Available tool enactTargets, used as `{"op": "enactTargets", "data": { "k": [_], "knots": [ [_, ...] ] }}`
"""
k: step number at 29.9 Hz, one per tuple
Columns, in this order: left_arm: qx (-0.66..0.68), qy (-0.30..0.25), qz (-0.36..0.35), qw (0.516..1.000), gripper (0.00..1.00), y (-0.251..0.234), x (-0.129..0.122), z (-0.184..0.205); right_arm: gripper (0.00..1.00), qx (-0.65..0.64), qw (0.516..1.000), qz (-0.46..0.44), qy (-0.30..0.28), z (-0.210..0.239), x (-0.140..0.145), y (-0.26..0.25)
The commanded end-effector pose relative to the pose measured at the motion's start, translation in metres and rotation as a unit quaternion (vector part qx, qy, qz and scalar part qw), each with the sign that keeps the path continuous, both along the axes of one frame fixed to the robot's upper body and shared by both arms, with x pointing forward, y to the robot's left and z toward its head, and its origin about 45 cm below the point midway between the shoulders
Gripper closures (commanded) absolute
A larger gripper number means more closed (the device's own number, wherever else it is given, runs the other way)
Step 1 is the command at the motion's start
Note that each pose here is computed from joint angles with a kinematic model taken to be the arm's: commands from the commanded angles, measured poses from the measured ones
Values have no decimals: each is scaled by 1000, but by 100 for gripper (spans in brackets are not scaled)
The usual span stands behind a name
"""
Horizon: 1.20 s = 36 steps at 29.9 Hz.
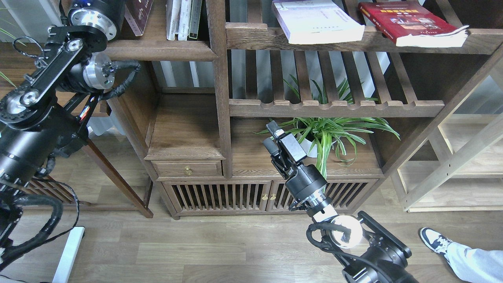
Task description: Organize books on shelf
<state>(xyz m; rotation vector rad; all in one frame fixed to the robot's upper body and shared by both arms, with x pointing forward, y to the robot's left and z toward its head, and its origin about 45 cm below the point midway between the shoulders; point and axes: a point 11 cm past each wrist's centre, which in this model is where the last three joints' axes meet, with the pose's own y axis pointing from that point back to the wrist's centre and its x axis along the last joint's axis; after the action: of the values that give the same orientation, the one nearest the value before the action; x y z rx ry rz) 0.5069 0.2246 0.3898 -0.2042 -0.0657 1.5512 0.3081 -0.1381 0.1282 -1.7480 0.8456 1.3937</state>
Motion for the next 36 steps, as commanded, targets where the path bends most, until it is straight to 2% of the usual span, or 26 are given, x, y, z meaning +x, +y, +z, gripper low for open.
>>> {"op": "enactTargets", "data": {
  "k": [1, 15, 36],
  "knots": [
    [11, 0, -3, 1000, 99, 2, 8, 5, 2, 1, 1000, 2, -5, 4, 2, 2],
    [55, 15, -12, 998, 98, -10, 29, 2, 2, 3, 1000, 6, -9, 7, 2, 4],
    [79, 29, -13, 996, 98, -21, 33, -14, 2, 3, 1000, 4, -8, 6, 2, 3]
  ]
}}
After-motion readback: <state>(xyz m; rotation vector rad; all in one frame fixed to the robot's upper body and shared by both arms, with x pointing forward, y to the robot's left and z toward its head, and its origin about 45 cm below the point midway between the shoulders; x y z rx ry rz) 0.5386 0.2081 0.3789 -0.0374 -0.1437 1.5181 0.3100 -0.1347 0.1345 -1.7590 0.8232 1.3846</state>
